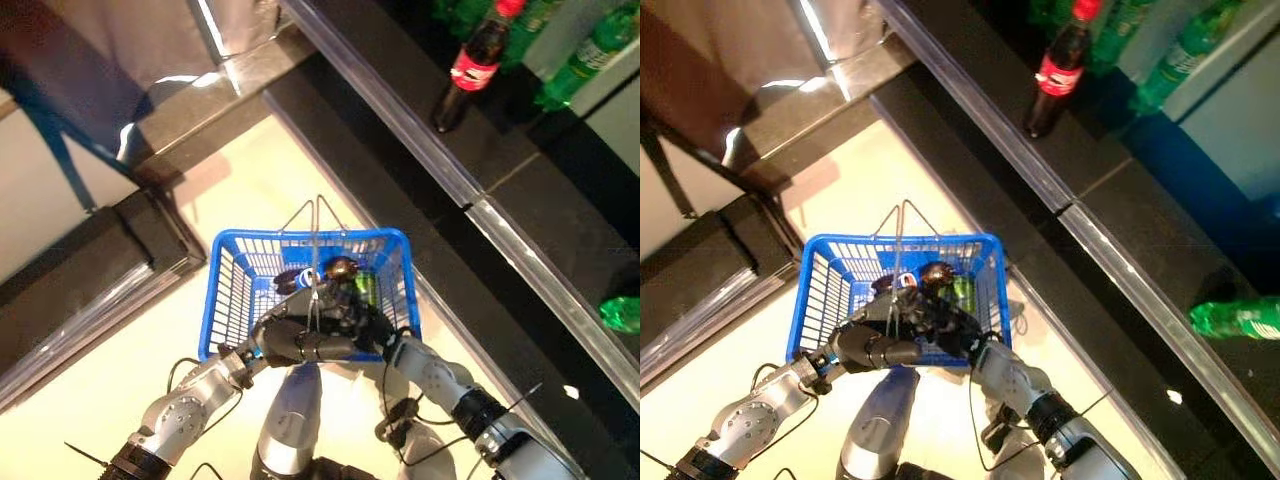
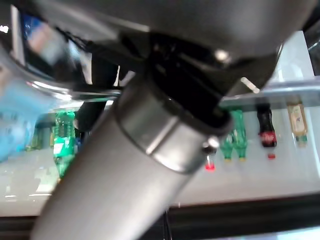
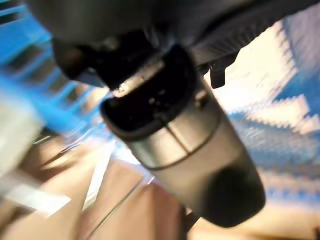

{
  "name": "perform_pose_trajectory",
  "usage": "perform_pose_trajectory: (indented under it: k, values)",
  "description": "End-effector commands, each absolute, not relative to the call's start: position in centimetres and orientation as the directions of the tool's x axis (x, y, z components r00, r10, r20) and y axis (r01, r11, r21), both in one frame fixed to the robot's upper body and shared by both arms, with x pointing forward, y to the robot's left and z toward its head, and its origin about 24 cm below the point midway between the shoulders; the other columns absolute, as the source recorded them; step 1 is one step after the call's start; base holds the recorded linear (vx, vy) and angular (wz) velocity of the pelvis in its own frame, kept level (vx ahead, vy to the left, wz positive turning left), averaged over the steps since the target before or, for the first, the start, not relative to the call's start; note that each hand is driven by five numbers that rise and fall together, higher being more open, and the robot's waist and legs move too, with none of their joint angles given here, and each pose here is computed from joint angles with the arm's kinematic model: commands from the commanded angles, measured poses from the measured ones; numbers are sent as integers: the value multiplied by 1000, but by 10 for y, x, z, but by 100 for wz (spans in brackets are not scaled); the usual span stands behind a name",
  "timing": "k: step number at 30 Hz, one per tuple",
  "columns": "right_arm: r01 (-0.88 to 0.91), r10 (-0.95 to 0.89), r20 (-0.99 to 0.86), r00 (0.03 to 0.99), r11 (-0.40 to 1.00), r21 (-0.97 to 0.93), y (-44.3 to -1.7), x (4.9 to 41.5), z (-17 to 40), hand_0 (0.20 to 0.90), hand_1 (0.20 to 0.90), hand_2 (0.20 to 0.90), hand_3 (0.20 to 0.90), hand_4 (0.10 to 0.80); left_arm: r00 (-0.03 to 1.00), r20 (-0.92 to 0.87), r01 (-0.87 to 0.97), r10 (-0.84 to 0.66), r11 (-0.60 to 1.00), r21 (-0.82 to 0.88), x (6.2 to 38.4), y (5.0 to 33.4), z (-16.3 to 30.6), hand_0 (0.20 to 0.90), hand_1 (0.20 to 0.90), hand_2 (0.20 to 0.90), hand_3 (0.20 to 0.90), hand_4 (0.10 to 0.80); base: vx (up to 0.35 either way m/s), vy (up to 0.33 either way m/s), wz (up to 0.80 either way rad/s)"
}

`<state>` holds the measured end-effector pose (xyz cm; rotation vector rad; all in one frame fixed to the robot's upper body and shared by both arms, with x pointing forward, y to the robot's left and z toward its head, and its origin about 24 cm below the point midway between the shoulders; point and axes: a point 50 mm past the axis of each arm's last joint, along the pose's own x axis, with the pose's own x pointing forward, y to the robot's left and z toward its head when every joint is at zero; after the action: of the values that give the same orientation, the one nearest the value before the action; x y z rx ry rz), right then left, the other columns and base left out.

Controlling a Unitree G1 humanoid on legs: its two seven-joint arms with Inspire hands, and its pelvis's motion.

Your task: Pick up the drink and place into the basket.

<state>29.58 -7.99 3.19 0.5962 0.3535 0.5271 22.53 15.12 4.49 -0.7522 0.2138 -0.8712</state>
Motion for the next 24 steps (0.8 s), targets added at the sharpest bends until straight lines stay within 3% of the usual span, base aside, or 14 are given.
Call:
perform_pose_trajectory:
  k: [1, 16, 20, 24]
  values:
    - [-601, 625, 173, 761, 580, 550, -70, 299, 94, 900, 900, 900, 900, 800, 315, 644, 921, -697, 60, -385, 209, 118, 131, 300, 300, 300, 200, 100, 15, 4, -5]
    - [-751, 577, 488, 655, 568, 336, -113, 263, 150, 900, 900, 900, 900, 800, 513, 561, 837, -650, 231, -496, 210, 131, 106, 300, 300, 300, 200, 100, 24, 21, -12]
    - [-786, 568, 568, 595, 557, 267, -118, 249, 167, 900, 900, 900, 900, 800, 580, 499, 809, -643, 385, -445, 211, 140, 101, 300, 300, 300, 200, 100, 35, 41, -17]
    - [-712, 506, 556, 659, 659, 243, -132, 244, 165, 900, 900, 900, 900, 800, 735, 386, 678, -558, 581, -450, 217, 155, 87, 300, 300, 300, 200, 100, 51, 29, -19]
